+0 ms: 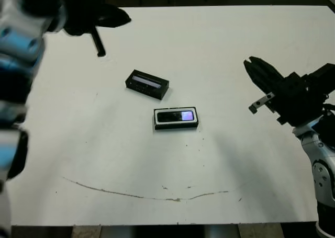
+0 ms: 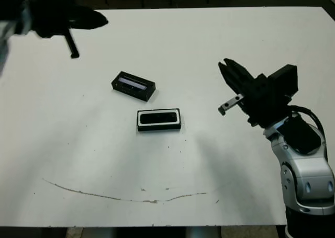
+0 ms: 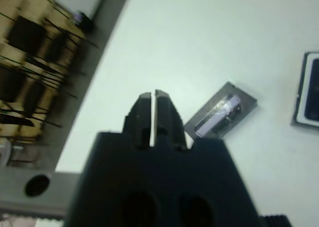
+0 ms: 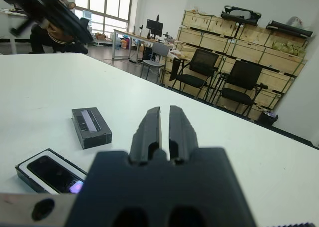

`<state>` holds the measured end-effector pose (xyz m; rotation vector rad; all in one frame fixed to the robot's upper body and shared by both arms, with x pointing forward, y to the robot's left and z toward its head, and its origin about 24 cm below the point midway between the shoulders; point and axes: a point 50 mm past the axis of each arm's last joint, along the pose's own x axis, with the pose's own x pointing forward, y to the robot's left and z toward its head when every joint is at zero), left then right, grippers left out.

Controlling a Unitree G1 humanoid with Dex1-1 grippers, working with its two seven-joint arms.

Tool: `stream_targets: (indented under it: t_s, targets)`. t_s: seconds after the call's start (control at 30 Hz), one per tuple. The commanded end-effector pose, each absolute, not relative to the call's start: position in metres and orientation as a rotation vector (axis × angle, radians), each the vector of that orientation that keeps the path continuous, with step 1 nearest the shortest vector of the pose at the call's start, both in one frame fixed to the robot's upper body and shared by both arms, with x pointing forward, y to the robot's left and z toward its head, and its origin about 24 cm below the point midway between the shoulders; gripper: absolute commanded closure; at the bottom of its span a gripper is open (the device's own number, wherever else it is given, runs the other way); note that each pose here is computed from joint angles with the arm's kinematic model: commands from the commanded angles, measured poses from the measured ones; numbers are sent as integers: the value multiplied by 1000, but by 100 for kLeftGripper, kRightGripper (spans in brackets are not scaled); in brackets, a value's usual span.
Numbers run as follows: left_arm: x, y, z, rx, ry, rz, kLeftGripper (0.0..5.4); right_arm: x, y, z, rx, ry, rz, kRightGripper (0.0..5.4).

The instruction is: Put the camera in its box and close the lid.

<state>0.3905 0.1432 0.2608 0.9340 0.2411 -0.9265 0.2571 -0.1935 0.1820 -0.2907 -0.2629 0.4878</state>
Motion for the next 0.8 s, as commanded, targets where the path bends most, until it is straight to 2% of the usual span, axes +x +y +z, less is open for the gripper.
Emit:
stream_targets:
  t_s: [0.03, 0.1, 0.23, 0.5, 0.8]
  targets:
    - [403, 126, 235, 921, 371, -953, 540, 255, -205, 181, -286, -242, 456, 538]
    - [408, 117, 224, 913, 386, -927, 540, 254, -209, 181, -258, -232, 451, 538]
    - [417, 100, 202, 958, 272, -784, 540, 252, -214, 173, -249, -208, 409, 538]
    - [416, 85, 158, 924, 232, -671, 540, 248, -221, 158, -237, -167, 400, 538]
    - [412, 79, 142, 947, 221, -705, 540, 245, -219, 150, -277, -135, 390, 538]
